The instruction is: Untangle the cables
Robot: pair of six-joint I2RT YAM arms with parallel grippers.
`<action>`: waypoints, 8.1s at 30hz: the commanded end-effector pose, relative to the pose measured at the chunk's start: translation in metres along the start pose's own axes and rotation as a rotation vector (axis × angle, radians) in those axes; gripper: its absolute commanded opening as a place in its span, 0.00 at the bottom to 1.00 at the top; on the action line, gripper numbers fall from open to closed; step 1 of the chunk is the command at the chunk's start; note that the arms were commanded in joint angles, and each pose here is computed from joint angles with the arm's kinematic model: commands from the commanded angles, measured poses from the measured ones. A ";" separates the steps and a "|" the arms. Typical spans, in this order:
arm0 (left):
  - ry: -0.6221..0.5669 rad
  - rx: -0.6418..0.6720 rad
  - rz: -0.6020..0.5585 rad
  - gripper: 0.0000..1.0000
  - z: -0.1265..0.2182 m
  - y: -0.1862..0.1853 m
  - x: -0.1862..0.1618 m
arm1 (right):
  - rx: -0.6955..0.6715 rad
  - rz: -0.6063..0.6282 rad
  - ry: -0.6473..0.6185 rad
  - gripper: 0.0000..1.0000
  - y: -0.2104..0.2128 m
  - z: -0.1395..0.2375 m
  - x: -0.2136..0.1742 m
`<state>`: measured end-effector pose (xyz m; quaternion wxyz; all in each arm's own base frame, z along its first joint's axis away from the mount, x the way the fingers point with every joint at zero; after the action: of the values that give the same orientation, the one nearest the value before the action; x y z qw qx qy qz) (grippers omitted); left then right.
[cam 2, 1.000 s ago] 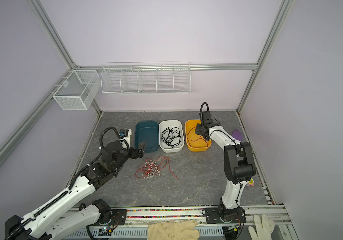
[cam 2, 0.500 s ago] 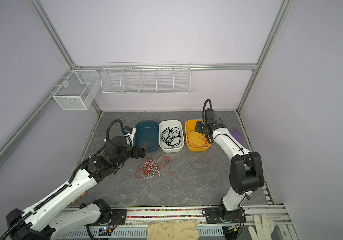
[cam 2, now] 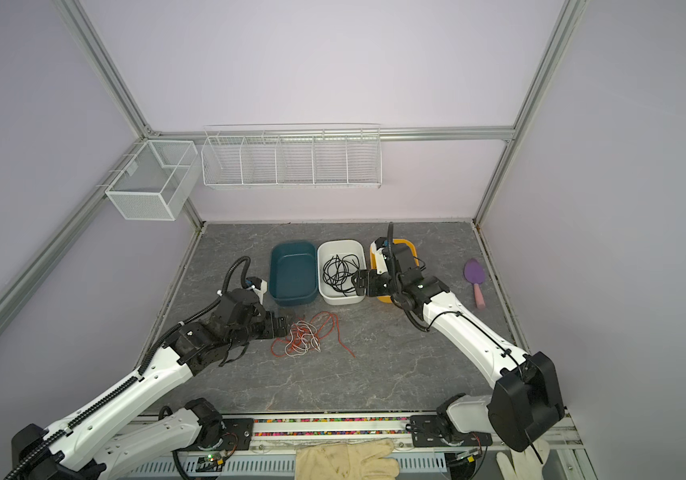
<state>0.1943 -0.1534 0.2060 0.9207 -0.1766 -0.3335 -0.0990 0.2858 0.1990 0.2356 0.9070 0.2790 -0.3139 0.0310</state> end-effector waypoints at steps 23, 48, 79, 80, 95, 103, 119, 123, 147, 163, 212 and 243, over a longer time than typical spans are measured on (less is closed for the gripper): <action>0.060 -0.003 0.144 0.72 -0.030 0.001 -0.017 | 0.067 0.159 0.192 0.88 0.050 -0.017 -0.138; 0.153 0.019 0.127 0.42 -0.080 -0.011 -0.009 | 0.070 0.207 0.159 0.88 0.063 -0.008 -0.157; 0.110 -0.161 0.177 0.00 -0.035 -0.042 0.018 | 0.306 0.095 0.152 0.88 0.074 0.007 -0.169; 0.101 -0.172 0.174 0.00 -0.031 -0.044 0.019 | 0.316 0.091 0.150 0.88 0.075 0.008 -0.169; -0.053 -0.283 0.151 0.00 0.044 -0.074 0.055 | 0.401 0.062 0.062 0.89 0.072 0.032 -0.160; -0.147 -0.370 0.213 0.00 0.069 -0.079 0.069 | 0.438 0.058 0.035 0.89 0.071 0.038 -0.158; -0.298 -0.528 0.315 0.00 0.090 -0.086 0.085 | 0.598 0.124 0.037 0.94 0.095 0.039 -0.157; -0.328 -0.559 0.334 0.00 0.097 -0.088 0.089 | 0.580 0.121 0.029 0.97 0.096 0.034 -0.155; -0.420 -0.713 0.436 0.00 0.148 -0.093 0.105 | 0.399 0.161 -0.079 0.91 0.087 -0.007 -0.147; -0.433 -0.727 0.462 0.00 0.155 -0.091 0.103 | 0.375 0.135 -0.126 0.49 0.100 -0.040 -0.133; -0.562 -0.463 0.201 0.00 0.252 -0.070 0.138 | 0.051 0.034 -0.064 0.06 -0.015 -0.048 -0.157; -0.486 -0.362 0.029 0.00 0.183 -0.108 0.175 | -0.134 0.086 -0.272 0.92 -0.023 0.102 -0.096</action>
<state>0.1854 -0.1900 0.4717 0.7742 -0.3729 -0.5043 -0.0851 0.1621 0.1592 0.2306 0.8564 0.2632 -0.4436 0.0222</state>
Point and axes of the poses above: each gripper's point midway between its finger pads, its own z axis back along the fingers, its own y axis along the line the jaws close on, x = y × z, the point moved 6 cm from there along z, back along the fingers, and after that the axes turned 10 degrees about -z, right-handed, at the moved point
